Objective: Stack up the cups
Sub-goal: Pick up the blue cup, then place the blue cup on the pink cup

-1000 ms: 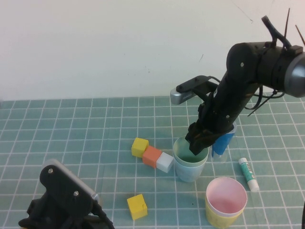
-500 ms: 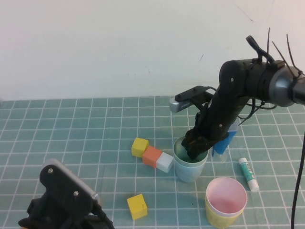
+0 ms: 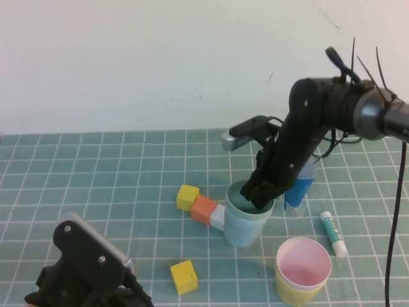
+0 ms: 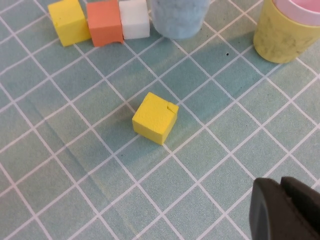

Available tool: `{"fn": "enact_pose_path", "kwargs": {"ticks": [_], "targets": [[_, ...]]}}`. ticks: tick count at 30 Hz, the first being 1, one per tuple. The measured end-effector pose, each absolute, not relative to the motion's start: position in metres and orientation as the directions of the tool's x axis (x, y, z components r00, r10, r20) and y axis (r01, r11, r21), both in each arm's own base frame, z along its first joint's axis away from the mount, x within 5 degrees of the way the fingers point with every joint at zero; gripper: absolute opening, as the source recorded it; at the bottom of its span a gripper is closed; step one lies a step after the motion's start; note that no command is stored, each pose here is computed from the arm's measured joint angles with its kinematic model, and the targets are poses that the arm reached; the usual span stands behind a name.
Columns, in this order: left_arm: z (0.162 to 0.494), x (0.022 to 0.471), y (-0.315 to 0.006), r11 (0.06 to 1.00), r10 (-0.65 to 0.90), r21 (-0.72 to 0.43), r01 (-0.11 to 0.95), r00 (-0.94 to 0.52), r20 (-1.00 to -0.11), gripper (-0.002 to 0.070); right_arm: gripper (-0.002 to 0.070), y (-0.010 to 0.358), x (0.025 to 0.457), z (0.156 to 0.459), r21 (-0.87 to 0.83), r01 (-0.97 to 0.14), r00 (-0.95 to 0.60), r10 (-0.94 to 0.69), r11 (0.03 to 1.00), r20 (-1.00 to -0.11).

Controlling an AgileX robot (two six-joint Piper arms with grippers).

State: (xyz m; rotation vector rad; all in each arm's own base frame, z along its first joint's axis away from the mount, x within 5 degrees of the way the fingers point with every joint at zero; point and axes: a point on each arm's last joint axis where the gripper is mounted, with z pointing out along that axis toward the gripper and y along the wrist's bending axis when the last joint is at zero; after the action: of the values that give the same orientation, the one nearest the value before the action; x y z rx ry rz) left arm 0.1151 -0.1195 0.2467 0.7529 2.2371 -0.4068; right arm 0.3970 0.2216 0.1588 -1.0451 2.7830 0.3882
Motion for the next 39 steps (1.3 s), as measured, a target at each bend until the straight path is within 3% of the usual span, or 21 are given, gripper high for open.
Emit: {"fn": "enact_pose_path", "kwargs": {"ticks": [4,8,12,16,20,24,39], "targets": [[0.247,0.115,-0.120,0.779,0.390,-0.066,0.623,-0.565,-0.727,-0.0001,0.0041,0.224,0.397,0.192,0.193,-0.718,-0.695,-0.675,0.668,-0.249],[0.247,0.115,-0.120,0.780,0.386,-0.073,0.621,-0.569,-0.726,-0.0001,0.0040,0.219,0.383,0.252,0.163,-0.781,-0.621,-0.719,0.603,-0.312],[0.247,0.115,-0.120,0.781,0.383,-0.077,0.620,-0.572,-0.725,-0.0001,0.0040,0.199,0.354,0.323,0.048,-0.823,-0.538,-0.748,0.567,-0.389],[0.247,0.115,-0.120,0.781,0.382,-0.077,0.620,-0.572,-0.725,-0.0001,0.0040,0.169,0.307,0.359,-0.037,-0.814,-0.520,-0.756,0.579,-0.397],[0.247,0.115,-0.120,0.781,0.382,-0.078,0.620,-0.571,-0.727,-0.0001,0.0040,0.145,0.266,0.345,-0.040,-0.789,-0.559,-0.745,0.613,-0.365],[0.247,0.115,-0.120,0.780,0.381,-0.078,0.621,-0.570,-0.728,-0.0001,0.0040,0.138,0.254,0.316,-0.045,-0.766,-0.581,-0.720,0.641,-0.379],[0.247,0.115,-0.120,0.781,0.379,-0.080,0.620,-0.572,-0.727,-0.0002,0.0040,0.152,0.285,0.244,-0.005,-0.754,-0.629,-0.724,0.657,-0.283]]}}
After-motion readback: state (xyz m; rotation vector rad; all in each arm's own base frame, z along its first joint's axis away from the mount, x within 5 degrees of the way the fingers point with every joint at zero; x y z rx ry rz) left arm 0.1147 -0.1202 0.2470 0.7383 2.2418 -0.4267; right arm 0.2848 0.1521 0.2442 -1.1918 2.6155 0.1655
